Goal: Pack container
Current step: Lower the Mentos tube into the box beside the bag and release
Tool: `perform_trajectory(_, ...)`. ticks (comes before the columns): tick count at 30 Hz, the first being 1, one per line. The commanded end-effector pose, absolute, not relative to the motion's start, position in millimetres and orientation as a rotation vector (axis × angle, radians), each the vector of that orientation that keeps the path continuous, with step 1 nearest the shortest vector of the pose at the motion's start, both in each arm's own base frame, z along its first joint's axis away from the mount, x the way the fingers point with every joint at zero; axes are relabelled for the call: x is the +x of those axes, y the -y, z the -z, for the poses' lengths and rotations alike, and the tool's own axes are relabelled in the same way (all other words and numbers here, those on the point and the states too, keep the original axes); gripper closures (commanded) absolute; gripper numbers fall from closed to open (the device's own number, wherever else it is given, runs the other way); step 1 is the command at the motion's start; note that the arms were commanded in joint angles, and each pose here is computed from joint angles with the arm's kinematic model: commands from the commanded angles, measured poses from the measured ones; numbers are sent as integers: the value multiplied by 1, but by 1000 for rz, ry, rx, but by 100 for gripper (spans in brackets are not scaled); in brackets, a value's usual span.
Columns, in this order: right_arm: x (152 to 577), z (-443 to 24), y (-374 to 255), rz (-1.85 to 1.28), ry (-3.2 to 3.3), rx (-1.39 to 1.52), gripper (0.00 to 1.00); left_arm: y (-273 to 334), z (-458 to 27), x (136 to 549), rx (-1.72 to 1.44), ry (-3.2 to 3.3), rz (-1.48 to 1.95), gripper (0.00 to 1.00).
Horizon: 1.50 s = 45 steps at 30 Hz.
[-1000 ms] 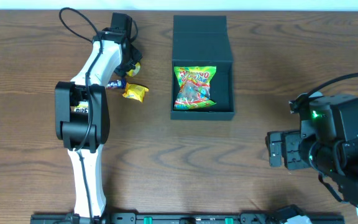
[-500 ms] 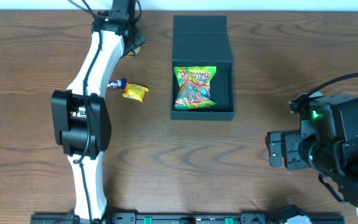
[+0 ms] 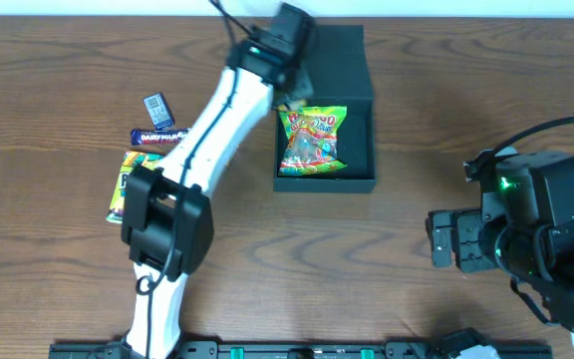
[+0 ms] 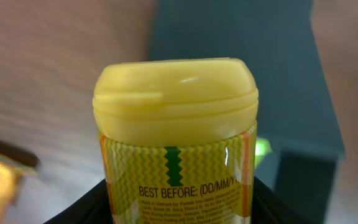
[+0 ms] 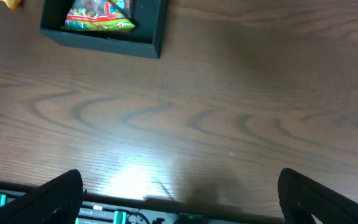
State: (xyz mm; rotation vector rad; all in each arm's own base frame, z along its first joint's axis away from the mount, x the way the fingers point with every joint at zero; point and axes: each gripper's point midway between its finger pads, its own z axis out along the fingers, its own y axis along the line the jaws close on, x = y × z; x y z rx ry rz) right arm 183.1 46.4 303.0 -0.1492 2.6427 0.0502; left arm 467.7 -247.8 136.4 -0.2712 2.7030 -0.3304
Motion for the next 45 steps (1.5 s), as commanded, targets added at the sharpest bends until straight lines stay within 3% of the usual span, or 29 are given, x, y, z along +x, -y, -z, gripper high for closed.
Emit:
perform_trajectory(1,183,-306,-45,-46,-2632,-154,1,272,-152,450,-183,-2720,407,94)
perform_trajectory(25,183,-306,-45,-46,-2632,-155,1,365,-122,376,125,-2829,461,94)
perform_trajectory(35,183,-306,-45,-46,-2632,-155,1,368,-88,344,108,-2935,432,94)
perform_trajectory(45,183,-306,-45,-46,-2632,-155,1,369,-83,347,105,-2926,450,94)
